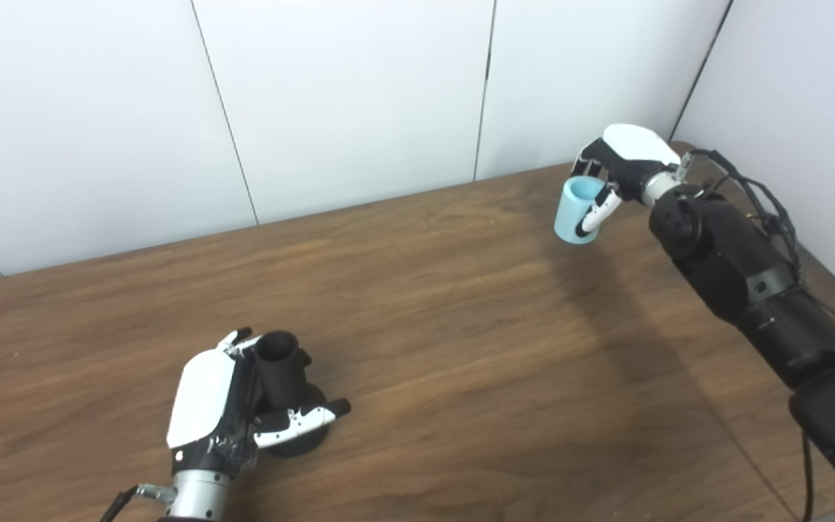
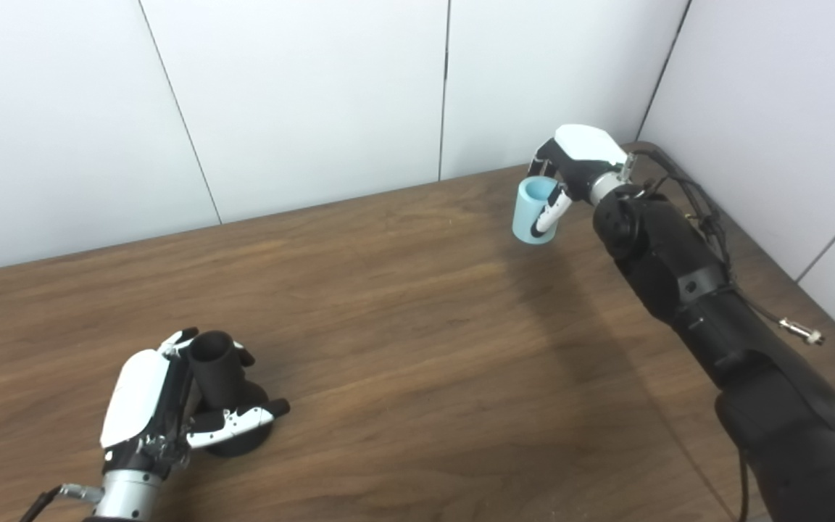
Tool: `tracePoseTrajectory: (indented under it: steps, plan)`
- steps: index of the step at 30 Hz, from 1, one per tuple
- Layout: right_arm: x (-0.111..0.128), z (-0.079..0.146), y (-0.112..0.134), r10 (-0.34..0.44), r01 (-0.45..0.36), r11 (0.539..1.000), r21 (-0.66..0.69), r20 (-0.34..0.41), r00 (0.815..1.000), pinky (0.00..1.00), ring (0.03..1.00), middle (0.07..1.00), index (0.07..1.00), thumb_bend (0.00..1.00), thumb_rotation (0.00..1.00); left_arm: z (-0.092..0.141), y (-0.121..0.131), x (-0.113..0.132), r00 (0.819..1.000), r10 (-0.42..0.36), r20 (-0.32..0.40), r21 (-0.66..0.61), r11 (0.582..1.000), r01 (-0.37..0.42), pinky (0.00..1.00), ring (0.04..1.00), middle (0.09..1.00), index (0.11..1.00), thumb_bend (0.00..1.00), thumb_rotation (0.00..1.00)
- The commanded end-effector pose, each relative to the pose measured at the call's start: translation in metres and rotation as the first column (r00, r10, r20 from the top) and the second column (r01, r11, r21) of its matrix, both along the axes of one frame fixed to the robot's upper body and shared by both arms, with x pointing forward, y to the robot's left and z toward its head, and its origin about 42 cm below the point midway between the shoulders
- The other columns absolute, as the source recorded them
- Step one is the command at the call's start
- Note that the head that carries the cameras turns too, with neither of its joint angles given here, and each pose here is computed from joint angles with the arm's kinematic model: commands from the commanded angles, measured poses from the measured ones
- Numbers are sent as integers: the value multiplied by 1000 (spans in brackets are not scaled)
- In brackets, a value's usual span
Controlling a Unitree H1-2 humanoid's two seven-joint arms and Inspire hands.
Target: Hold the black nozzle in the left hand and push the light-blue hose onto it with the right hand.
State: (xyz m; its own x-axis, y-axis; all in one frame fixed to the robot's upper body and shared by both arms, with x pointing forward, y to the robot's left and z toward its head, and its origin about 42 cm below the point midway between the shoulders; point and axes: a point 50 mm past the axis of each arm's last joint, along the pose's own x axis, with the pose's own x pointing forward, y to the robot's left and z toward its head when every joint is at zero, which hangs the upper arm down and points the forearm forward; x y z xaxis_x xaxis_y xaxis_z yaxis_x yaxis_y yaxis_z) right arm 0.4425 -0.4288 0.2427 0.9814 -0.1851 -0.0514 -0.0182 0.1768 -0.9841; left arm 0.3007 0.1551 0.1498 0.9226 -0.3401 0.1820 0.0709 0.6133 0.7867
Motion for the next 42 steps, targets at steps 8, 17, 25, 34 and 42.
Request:
tracePoseTrajectory:
  steps: [8, 17, 25, 34, 42]
  plan:
    - [-5, 51, 6, 91, -77, 991, -105, 141, 986, 130, 187, 469, 486, 534, 0, -2, -4, -4, 1000, -7, -17, 31, 999, 7, 884, 624, 452, 507, 523, 0]
    - [-39, 99, 52, 242, -208, 966, -154, 254, 936, 229, 290, 432, 516, 528, 0, -2, -17, -9, 1000, -4, -18, 44, 999, 5, 874, 627, 463, 503, 524, 0]
    - [-73, 117, 104, 355, -349, 934, -72, 266, 896, 259, 329, 461, 506, 530, 0, -6, -29, -13, 1000, 5, -25, 39, 999, -4, 883, 639, 462, 503, 524, 0]
    - [-99, 129, 153, 529, -554, 833, 13, 276, 802, 365, 406, 473, 495, 531, 0, -8, -43, -18, 1000, 11, -22, 34, 999, -11, 866, 629, 439, 510, 523, 0]
    - [-117, 124, 178, 613, -655, 752, 68, 294, 734, 516, 446, 471, 497, 531, 0, -11, -48, -20, 999, 23, -24, 30, 999, -23, 861, 635, 449, 509, 523, 0]
